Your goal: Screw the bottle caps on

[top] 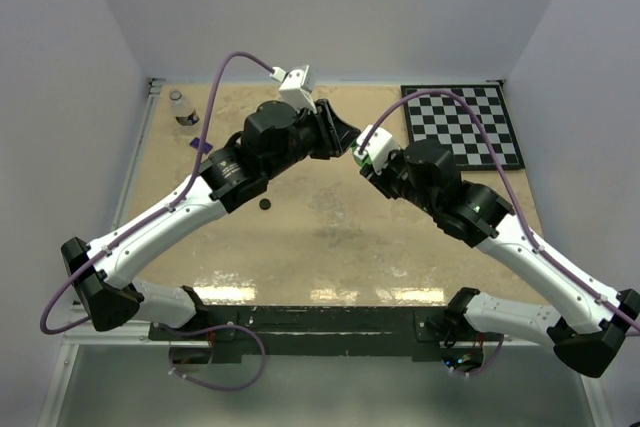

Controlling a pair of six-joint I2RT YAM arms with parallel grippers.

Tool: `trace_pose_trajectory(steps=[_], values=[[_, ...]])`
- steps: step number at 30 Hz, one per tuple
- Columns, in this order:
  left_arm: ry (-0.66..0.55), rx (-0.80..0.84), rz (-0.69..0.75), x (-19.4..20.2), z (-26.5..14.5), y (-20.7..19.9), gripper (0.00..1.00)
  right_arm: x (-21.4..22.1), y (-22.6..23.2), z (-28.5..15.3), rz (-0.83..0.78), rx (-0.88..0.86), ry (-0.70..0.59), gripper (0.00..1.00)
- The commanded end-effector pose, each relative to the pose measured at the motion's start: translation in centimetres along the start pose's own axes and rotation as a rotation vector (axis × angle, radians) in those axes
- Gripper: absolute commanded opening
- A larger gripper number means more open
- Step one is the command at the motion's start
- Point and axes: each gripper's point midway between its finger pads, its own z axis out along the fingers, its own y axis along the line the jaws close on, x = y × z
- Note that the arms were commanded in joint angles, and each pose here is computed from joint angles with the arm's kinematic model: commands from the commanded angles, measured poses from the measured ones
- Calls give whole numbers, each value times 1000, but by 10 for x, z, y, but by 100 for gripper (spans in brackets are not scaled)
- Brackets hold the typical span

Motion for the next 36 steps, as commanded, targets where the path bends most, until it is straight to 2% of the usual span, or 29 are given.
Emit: trace_pose_trajectory(steps=[1, 6, 11, 14, 16, 19, 23, 27, 30, 33, 36], values=[[-45, 185, 153, -18, -10, -36, 0, -44, 17, -16, 14, -136, -188, 0], [-56, 361, 407, -28, -31, -58, 0, -58, 45, -34, -24, -324, -255, 0], [30, 717, 544, -21, -62, -66, 0, -75, 66, -55, -52, -480, -327, 0], [46, 838, 686, -11, -76, -70, 0, -84, 73, -66, -61, -544, -368, 0], [66, 865, 720, -6, -77, -69, 0, -87, 74, -70, -62, -557, -378, 0], [32, 782, 693, -22, -72, -68, 3, -84, 66, -63, -43, -502, -347, 0], [-109, 554, 595, -63, -66, -57, 36, -62, 48, -42, -24, -361, -248, 0], [-207, 325, 427, -95, -69, -35, 59, -38, 32, -23, -17, -239, -140, 0], [-197, 255, 298, -95, -69, -26, 66, -29, 26, -15, -16, -189, -104, 0], [-155, 204, 182, -82, -63, -20, 69, -25, 17, -9, -15, -135, -77, 0], [-112, 79, 139, -62, -53, -14, 71, -23, 8, -4, -17, -82, -52, 0]])
